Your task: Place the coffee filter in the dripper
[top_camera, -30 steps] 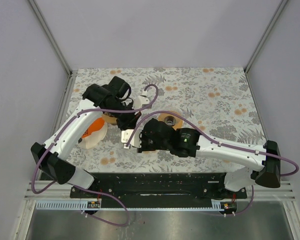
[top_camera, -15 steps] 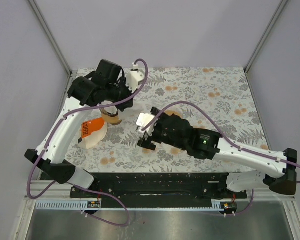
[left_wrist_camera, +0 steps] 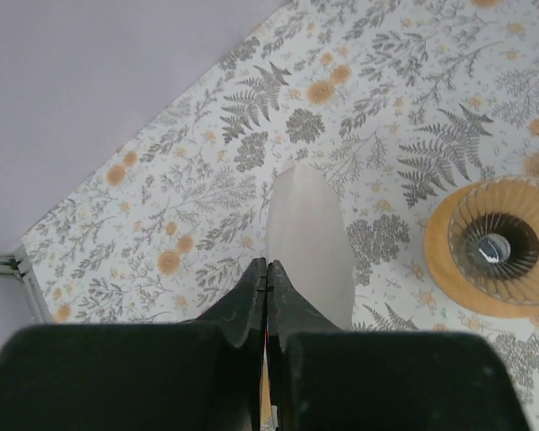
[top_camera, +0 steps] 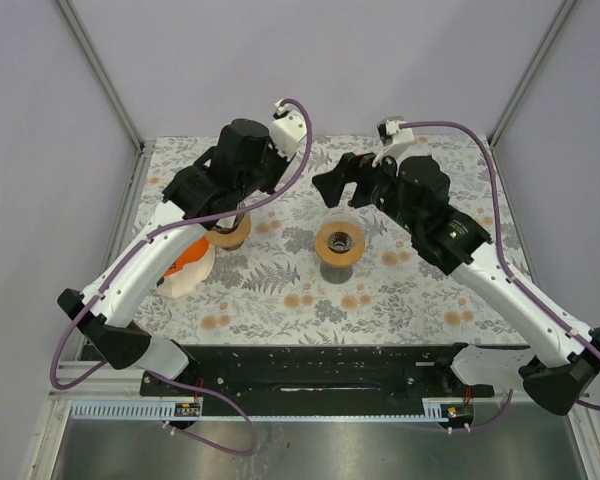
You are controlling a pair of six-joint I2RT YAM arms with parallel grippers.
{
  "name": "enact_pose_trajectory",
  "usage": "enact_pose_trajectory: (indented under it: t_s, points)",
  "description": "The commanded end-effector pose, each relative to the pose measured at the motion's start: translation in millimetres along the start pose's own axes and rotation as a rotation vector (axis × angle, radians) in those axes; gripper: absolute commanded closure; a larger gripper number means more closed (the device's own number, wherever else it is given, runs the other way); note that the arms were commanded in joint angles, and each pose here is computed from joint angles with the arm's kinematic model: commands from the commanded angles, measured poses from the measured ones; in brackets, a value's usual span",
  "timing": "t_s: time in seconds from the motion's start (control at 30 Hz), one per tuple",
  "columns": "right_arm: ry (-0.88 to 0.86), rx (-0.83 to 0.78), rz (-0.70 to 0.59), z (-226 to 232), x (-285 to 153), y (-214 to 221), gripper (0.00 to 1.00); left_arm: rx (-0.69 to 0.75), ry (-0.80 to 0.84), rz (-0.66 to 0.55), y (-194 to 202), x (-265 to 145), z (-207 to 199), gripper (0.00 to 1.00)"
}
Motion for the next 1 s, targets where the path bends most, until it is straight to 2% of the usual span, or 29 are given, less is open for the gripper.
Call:
enact_pose_trajectory:
  t_s: [0.0,0.27,0.6,0.9,0.97]
  points:
    - [-0.096,0.299,-0.03,1,26,-13,0.01,-0.017,-0.144,-0.173,-28,-1,-3,1.0]
    - [-0.132,0.427,-0.091,-3,58,-20,0.07,0.036,-0.159,-0.169,-25,5,-18,1.0]
    - [-0.166,0.54,-0.085,-10,82,-12,0.13,0.094,-0.156,-0.158,-22,7,-26,1.0]
    - [-0.229,0.592,0.001,-8,101,8,0.33,0.095,-0.169,-0.175,-28,6,-27,1.0]
    - [-0.23,0.591,0.006,-9,104,10,0.41,0.096,-0.171,-0.17,-27,8,-27,1.0]
Point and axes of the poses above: each gripper's point midway between its finger pads, its own x axis out along the fingers, its own z axis along the line the jaws close on, y = z × x, the point moved 10 cm from there along -x, back along the fingers, and after that the axes turned 12 degrees about -x, right-handed, at the moved point
